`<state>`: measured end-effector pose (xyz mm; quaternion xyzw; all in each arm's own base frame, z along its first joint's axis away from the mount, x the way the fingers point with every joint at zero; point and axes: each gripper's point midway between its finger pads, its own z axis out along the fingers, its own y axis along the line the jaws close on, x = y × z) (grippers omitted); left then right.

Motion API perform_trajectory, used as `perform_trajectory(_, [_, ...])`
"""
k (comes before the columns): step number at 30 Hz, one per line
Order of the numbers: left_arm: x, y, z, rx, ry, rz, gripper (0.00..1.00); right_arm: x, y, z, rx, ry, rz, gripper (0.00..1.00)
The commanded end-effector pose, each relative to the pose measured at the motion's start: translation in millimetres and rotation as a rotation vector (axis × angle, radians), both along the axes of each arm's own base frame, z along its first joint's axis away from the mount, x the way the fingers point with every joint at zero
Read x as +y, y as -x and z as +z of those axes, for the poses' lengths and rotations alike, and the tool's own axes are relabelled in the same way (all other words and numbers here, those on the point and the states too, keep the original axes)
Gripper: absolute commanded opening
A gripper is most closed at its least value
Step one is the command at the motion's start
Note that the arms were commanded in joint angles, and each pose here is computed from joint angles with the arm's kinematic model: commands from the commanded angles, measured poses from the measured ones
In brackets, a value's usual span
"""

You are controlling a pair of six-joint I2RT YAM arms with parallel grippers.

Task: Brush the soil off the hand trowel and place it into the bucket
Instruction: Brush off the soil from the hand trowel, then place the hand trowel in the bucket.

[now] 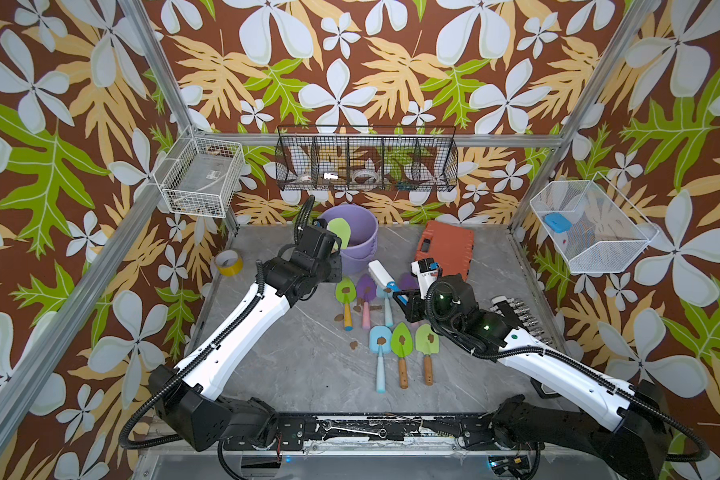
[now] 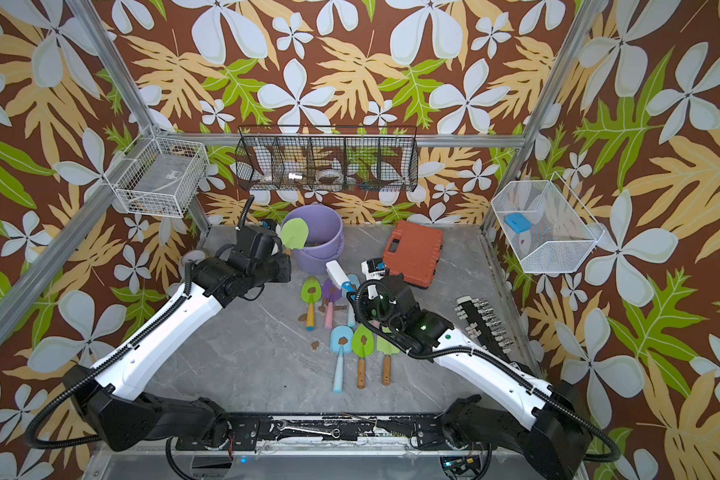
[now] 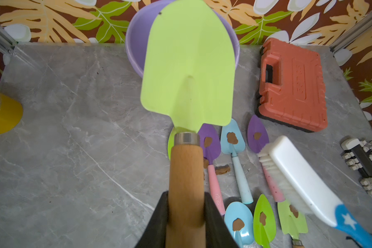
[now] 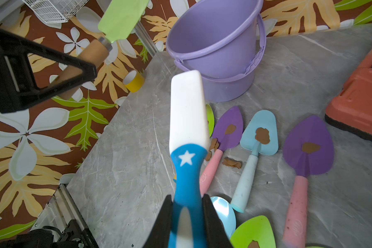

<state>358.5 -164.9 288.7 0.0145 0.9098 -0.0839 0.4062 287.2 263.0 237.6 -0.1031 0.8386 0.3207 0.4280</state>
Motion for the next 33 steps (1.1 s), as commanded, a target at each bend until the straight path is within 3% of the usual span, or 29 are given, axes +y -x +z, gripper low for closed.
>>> perform_trajectory(1, [-3.0, -16.5, 12.3, -0.045, -0.001, -0.006, 0.0, 3.8, -4.5, 10.0, -0.027, -0.027, -0.002, 0.0])
perform_trajectory(23, [-32.0, -126.1, -31.0, 0.068, -0.003, -0.003, 0.0, -9.3, -1.4, 4.4, -0.036, -0.001, -0.04, 0.0])
perform_trajectory(24, [-32.2, -129.0, -33.7, 0.073, -0.003, 0.001, 0.03, -10.7, -1.0, 3.9, -0.036, 0.0, -0.045, 0.0])
perform_trajectory(28, [-32.3, -135.7, -43.8, 0.088, -0.008, 0.02, 0.31, -14.0, 1.2, 0.9, -0.036, 0.004, -0.05, 0.0])
perform_trajectory(33, [-29.8, -138.8, -38.1, 0.073, -0.012, 0.039, 0.52, -14.1, 1.4, -0.2, -0.036, 0.013, -0.047, 0.0])
